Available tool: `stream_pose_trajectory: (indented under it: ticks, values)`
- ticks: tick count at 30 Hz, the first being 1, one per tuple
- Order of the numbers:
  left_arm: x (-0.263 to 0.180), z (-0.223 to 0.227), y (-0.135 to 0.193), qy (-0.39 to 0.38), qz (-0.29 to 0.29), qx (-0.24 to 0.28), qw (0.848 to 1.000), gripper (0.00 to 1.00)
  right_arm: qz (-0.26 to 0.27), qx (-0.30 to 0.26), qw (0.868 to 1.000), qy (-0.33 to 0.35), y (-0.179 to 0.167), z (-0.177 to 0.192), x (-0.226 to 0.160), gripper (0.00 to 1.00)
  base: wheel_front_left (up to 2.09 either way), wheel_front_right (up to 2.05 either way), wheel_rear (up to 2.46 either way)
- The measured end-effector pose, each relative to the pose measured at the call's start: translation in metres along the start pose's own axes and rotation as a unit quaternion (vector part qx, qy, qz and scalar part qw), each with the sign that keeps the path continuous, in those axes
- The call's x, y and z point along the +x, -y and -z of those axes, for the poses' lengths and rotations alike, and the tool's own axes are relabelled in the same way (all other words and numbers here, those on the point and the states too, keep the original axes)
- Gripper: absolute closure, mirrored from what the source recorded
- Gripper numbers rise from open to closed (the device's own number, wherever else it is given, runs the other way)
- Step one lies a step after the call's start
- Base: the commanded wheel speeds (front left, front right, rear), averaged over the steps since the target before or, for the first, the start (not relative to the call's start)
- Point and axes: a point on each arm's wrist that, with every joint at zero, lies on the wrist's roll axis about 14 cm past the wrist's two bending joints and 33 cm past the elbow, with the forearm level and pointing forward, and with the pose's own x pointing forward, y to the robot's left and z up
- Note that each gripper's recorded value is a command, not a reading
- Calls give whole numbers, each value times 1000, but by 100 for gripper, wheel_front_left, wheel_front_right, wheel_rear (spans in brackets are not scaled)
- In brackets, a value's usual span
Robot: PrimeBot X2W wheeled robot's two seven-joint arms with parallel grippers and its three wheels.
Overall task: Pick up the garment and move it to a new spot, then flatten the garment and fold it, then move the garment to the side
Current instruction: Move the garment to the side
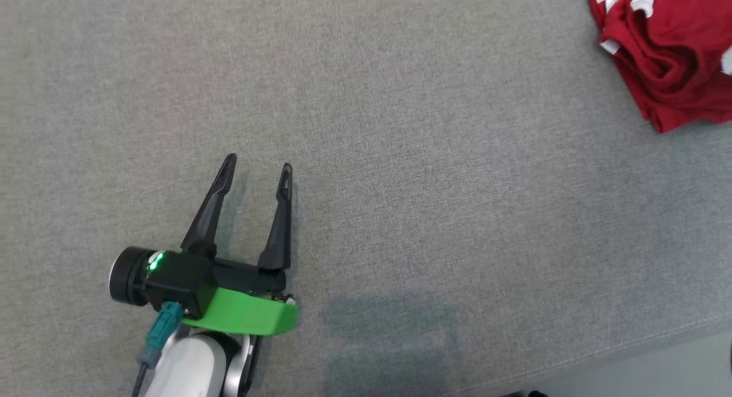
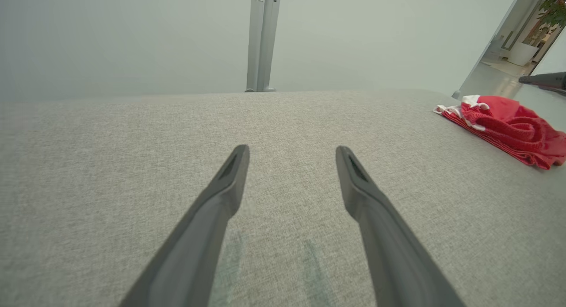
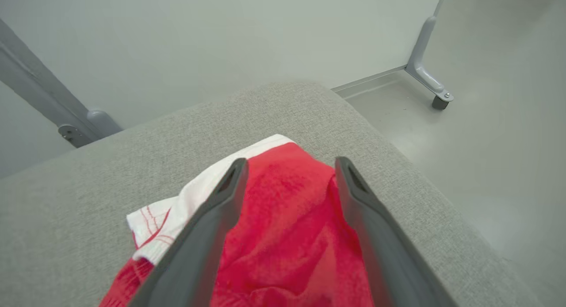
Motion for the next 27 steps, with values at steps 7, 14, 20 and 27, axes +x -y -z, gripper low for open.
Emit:
stream_pose_trajectory:
  ticks: [7,14,20,27]
  values:
    - [-19,-17,-18,16,-50,-4,999,0,-93,-23,992,87,-55,-40,-33,0,0,0,0]
    - [-54,-31,-39,27,-115,-20,993,0,-166,-6,976,139,-94,-49,-87,0,0,0,0]
    - [-89,-42,-50,42,-157,-22,986,0,-205,25,962,176,-114,-48,-135,0,0,0,0]
    - [-130,-55,-60,63,-197,-7,978,0,-237,47,948,207,-142,-28,-193,0,0,0,0]
